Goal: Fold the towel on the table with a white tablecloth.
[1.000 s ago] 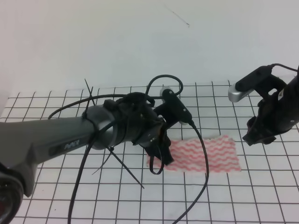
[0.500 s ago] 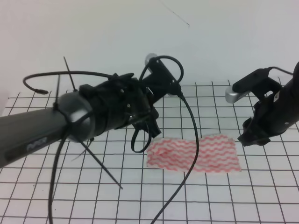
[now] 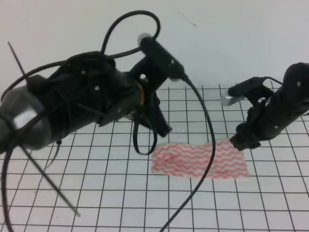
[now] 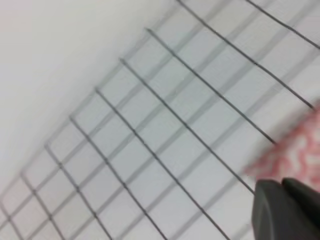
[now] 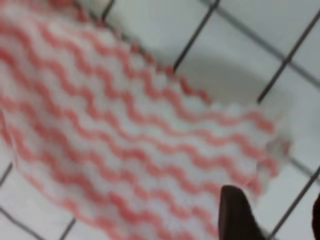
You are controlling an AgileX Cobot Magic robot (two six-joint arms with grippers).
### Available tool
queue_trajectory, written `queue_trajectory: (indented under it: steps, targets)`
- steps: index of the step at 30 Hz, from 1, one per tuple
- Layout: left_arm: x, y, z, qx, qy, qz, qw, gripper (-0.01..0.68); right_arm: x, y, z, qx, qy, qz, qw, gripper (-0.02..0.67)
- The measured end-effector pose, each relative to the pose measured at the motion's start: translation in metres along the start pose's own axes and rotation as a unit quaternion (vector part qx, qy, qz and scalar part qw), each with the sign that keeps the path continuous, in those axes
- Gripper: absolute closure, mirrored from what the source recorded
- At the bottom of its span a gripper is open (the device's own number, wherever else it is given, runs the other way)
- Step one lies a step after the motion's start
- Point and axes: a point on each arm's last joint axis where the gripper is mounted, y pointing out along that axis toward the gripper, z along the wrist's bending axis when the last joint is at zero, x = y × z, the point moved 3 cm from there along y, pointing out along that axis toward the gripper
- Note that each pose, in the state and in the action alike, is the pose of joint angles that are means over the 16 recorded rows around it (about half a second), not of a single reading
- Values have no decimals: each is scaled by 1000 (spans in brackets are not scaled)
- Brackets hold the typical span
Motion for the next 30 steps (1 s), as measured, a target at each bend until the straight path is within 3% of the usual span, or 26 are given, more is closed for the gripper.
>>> queue_trajectory:
  steps: [9, 17, 25, 30]
  targets:
    - [-14, -22, -8, -40, 2, -4, 999, 673, 21, 5, -4, 7, -104, -1, 995, 329]
    - [-19, -32, -14, -72, -4, 4, 997, 673, 24, 16, -5, 16, -215, 9, 976, 329]
    - [-19, -34, -18, -93, -7, 5, 996, 673, 21, 31, -4, 27, -266, 14, 963, 339]
    - [-20, -34, -18, -93, -7, 8, 996, 673, 18, 36, -2, 38, -282, 23, 959, 400]
